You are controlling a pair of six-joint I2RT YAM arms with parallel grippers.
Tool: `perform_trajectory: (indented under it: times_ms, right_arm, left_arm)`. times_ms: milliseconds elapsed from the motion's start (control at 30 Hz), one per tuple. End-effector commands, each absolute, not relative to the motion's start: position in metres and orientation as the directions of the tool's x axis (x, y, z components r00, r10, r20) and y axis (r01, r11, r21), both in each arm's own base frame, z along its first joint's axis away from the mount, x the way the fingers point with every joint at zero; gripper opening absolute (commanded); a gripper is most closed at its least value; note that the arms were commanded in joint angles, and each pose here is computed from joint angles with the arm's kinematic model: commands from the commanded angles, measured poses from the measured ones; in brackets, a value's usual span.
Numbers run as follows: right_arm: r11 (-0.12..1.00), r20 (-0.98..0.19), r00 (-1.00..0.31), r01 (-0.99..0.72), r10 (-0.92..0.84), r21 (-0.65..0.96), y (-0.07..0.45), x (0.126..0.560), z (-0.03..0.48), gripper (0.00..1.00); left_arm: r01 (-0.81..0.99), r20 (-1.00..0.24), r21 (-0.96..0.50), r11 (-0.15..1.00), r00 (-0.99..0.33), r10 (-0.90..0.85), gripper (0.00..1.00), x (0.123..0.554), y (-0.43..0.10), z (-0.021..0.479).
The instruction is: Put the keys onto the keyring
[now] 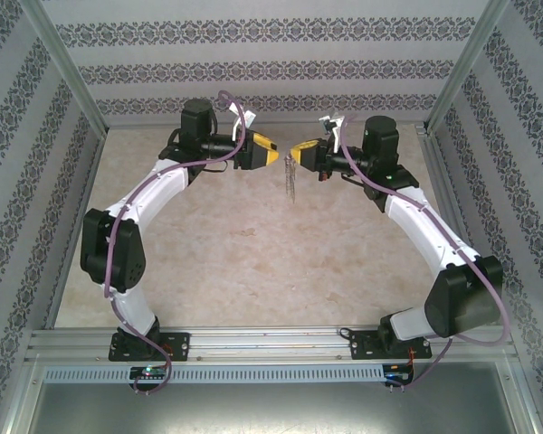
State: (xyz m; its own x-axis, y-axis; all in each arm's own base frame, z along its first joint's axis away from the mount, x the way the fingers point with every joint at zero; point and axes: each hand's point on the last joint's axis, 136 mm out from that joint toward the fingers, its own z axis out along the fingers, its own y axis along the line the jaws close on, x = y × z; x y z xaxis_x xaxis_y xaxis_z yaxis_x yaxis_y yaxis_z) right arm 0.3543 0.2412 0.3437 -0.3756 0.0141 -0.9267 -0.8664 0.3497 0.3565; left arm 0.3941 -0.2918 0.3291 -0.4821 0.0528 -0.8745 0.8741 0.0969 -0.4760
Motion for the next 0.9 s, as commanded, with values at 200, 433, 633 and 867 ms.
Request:
perform_trajectory:
  times_ms: [200,433,633,867]
  right_arm:
    - [0.311,-0.944,-0.329,-0.899,-0.013,0.309,0.256,0.354,0.352,0.0]
    - [0.322,-0.942,-0.334,-0.894,-0.019,0.311,0.257,0.359,0.346,0.0]
    - [0.326,-0.943,-0.333,-0.894,-0.02,0.308,0.257,0.36,0.345,0.0]
    - [0.33,-0.943,-0.331,-0.893,-0.019,0.307,0.257,0.363,0.344,0.0]
  left_arm:
    - [0.893,-0.893,-0.449,0.002,-0.449,0.013,0.55,0.393,-0.293,0.35]
    - [0.889,-0.889,-0.458,-0.024,-0.458,0.008,0.53,0.39,-0.297,0.351]
    - [0.88,-0.881,-0.474,-0.026,-0.474,0.016,0.51,0.39,-0.3,0.343]
    - [0.874,-0.874,-0.486,-0.032,-0.485,0.026,0.48,0.387,-0.304,0.338]
